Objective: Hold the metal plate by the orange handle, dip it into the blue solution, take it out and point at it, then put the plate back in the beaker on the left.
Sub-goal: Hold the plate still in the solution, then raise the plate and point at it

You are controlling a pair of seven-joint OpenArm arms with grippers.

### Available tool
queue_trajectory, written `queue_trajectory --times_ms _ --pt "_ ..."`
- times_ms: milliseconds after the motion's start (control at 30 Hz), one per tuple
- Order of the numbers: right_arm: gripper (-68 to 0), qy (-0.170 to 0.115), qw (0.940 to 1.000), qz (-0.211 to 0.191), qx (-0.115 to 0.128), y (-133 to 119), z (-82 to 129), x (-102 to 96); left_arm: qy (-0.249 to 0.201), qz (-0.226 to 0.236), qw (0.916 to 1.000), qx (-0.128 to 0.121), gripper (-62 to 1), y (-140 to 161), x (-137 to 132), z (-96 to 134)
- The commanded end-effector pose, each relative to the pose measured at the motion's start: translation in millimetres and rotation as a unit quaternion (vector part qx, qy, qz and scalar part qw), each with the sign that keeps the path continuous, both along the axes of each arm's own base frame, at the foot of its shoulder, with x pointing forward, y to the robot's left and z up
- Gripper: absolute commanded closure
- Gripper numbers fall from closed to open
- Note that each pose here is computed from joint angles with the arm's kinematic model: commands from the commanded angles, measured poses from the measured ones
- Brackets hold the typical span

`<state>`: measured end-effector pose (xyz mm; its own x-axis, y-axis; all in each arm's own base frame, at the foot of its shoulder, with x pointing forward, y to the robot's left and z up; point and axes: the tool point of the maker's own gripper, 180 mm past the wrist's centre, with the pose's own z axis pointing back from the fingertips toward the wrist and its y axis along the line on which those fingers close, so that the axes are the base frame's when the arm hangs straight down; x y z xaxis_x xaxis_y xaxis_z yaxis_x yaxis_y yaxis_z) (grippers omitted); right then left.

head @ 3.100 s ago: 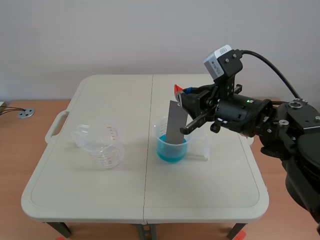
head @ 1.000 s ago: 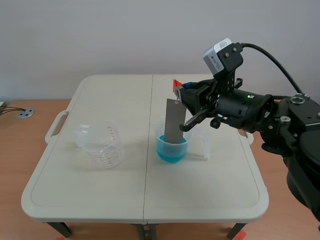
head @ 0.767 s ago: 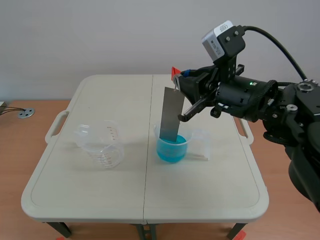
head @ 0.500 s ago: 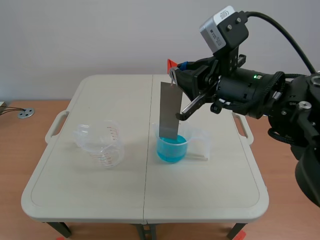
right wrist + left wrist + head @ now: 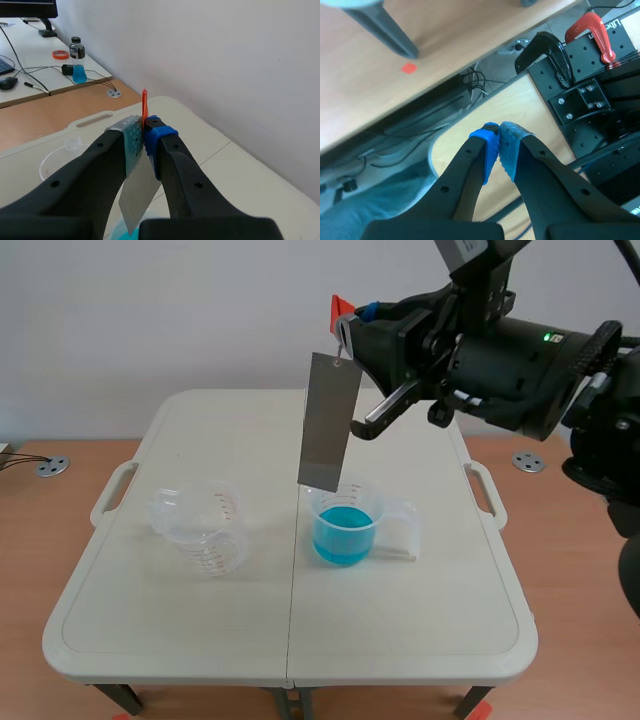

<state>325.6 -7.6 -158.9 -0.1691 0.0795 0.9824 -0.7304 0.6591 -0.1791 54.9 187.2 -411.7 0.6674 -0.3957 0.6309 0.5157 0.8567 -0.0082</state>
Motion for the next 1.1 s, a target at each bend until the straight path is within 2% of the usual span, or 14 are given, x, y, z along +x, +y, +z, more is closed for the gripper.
queue_trajectory --times_ms 0,233,433,700,833,1067 --pt "-1.5 -0.024 0.9996 0.001 0.016 -3.7 19.0 -1.8 -0.025 -0.006 0.9996 -0.011 -2.7 -3.7 13.3 13.1" --pt "-1.5 -0.046 0.9986 -0.014 0.023 -15.0 36.1 -1.5 -0.090 -0.006 0.9957 -0.019 -2.7 1.0 59.4 49.9" --pt "-1.5 -0.052 0.9977 -0.024 0.037 -23.7 44.4 -0.6 -0.152 -0.043 0.9873 -0.019 -2.7 -6.0 97.1 84.4" --pt "-1.5 -0.053 0.9975 -0.025 0.040 -25.1 45.8 -0.5 -0.214 -0.062 0.9749 -0.010 -2.7 -7.6 149.8 110.0" --pt "-1.5 -0.053 0.9975 -0.025 0.040 -25.1 45.7 -0.5 -0.242 -0.073 0.9675 -0.012 -2.7 -12.5 172.5 124.5" --pt "-1.5 -0.053 0.9975 -0.025 0.040 -25.1 45.7 -0.5 -0.267 -0.102 0.9582 -0.021 -2.7 -31.9 201.0 140.4"
